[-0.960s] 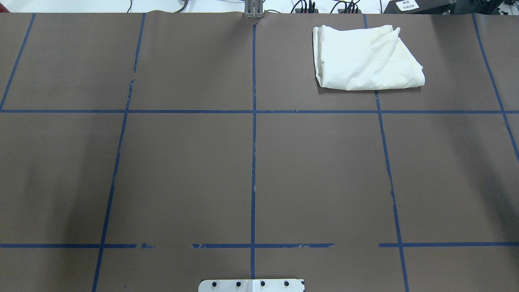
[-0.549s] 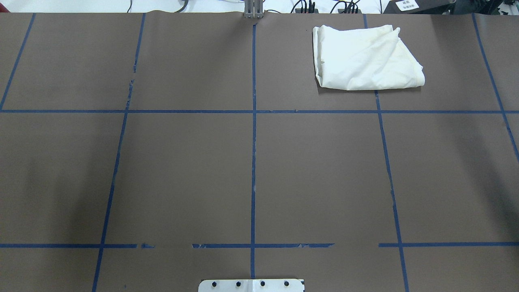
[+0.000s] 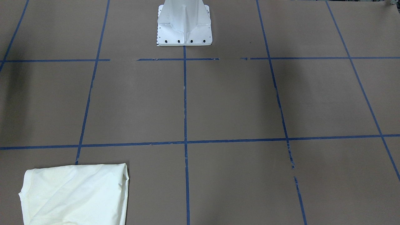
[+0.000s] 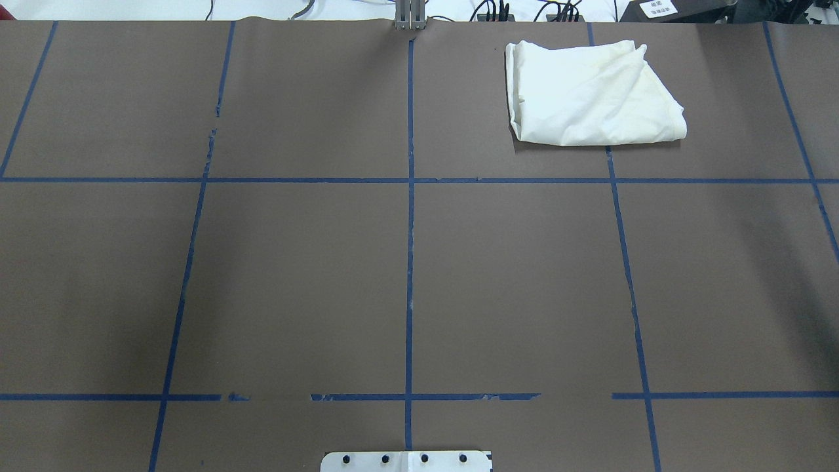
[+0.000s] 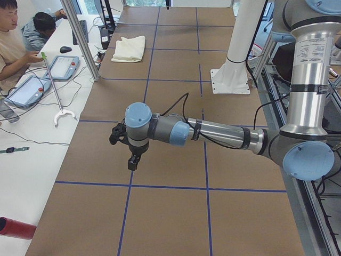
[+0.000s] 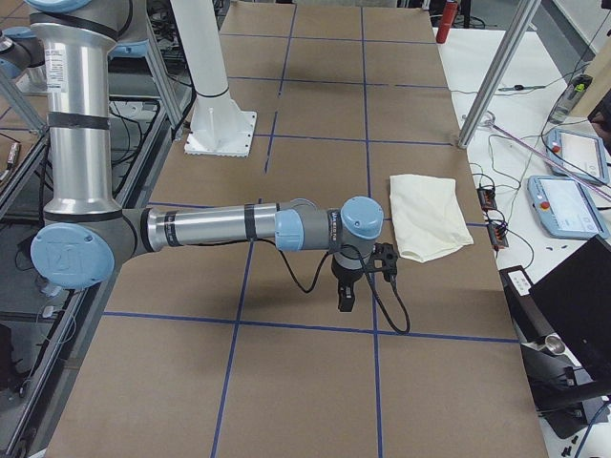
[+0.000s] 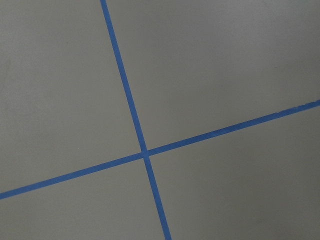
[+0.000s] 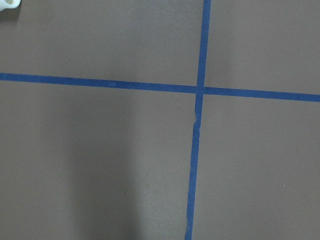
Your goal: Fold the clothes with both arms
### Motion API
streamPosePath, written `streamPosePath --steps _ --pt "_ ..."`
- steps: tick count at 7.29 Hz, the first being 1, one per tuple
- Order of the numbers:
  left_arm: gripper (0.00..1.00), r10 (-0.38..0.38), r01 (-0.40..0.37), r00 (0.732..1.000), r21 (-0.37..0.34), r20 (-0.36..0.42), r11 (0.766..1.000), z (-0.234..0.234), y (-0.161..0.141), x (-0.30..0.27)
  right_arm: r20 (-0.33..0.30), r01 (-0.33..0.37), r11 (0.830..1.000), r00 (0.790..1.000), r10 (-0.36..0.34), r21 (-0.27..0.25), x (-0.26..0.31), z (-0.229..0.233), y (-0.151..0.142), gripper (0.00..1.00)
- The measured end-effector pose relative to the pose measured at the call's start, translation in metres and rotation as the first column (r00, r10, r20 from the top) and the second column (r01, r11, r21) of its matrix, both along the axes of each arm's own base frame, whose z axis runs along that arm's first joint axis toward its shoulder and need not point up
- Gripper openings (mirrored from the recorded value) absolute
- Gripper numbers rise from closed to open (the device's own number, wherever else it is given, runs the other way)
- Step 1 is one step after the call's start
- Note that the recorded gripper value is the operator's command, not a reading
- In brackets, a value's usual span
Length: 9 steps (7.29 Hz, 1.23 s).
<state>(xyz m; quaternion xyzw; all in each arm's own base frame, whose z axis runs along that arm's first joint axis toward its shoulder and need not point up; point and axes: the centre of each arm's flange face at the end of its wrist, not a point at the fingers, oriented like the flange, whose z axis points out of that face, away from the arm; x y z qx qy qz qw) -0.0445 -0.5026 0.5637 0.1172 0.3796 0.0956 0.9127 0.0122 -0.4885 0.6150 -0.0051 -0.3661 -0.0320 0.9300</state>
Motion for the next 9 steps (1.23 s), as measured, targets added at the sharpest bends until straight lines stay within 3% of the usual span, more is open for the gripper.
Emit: streamPosePath --steps 4,9 --pt "1.0 0.003 -0.003 1.0 -0.003 0.002 1.0 -0.011 -0.002 0.002 0.037 -0.004 0.997 0.999 0.001 0.075 -0.003 0.016 -0.006 1.0" --pt "1.0 0.01 -0.009 1.0 0.033 -0.006 0.999 -0.029 -0.007 0.004 0.037 -0.005 0.996 0.999 0.002 0.086 -0.002 0.015 -0.007 1.0"
